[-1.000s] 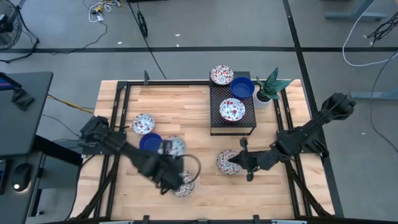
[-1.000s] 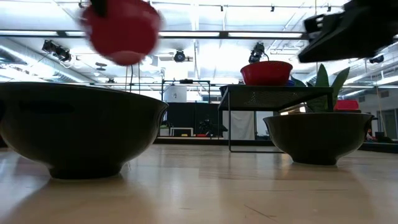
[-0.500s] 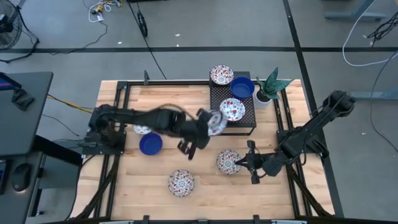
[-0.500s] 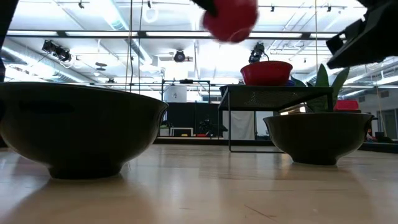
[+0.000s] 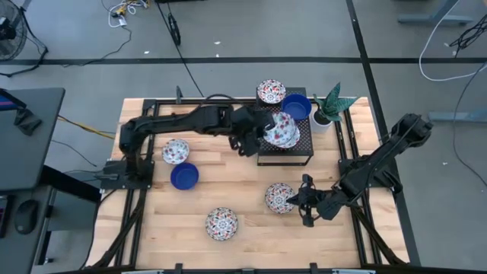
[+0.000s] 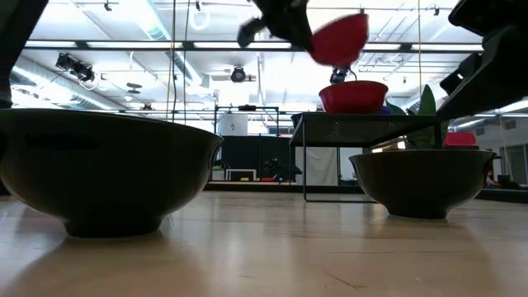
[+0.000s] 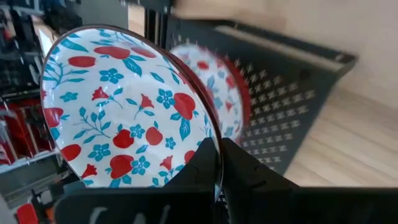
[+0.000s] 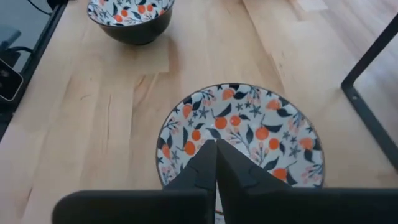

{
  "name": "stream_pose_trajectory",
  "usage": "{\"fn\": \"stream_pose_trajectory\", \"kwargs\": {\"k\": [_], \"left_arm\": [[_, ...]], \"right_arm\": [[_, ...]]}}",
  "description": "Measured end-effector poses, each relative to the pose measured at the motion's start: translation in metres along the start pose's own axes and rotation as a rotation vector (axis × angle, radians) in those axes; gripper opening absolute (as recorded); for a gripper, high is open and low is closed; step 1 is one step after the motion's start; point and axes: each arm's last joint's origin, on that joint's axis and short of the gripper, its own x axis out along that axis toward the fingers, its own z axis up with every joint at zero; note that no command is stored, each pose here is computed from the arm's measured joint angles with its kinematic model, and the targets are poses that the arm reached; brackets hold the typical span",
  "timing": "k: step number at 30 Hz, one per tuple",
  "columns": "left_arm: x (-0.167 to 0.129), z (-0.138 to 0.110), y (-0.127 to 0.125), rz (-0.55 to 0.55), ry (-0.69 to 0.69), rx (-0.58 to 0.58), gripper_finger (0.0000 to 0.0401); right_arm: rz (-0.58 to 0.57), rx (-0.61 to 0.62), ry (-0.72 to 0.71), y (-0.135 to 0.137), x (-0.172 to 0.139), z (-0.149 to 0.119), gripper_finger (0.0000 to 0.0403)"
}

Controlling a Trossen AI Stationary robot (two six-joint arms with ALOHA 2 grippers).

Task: Pick & Place Mini bowls
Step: Stack the bottom red patterned bowl on top of the other red bowl on the shelf

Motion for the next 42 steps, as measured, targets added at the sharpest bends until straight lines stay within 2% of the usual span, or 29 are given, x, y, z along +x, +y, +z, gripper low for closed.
{"fn": "stream_pose_trajectory", "kwargs": {"k": [5, 12, 42], "left_arm": [[0.026, -0.010, -0.005, -0.030, 0.023, 0.020, 0.0015], [0.045, -0.009, -0.008, -0.035, 0.037, 0.040, 0.0019], [0.049, -0.008, -0.012, -0.067, 0.006, 0.033, 0.0027]], "right_arm": [[0.005, 0.005, 0.003, 0.001, 0.001, -0.001, 0.0011], [0.007, -0.006, 0.001, 0.001, 0.001, -0.001, 0.0011], [0.005, -0.027, 0.004, 0.001, 0.001, -0.001, 0.0011]]}}
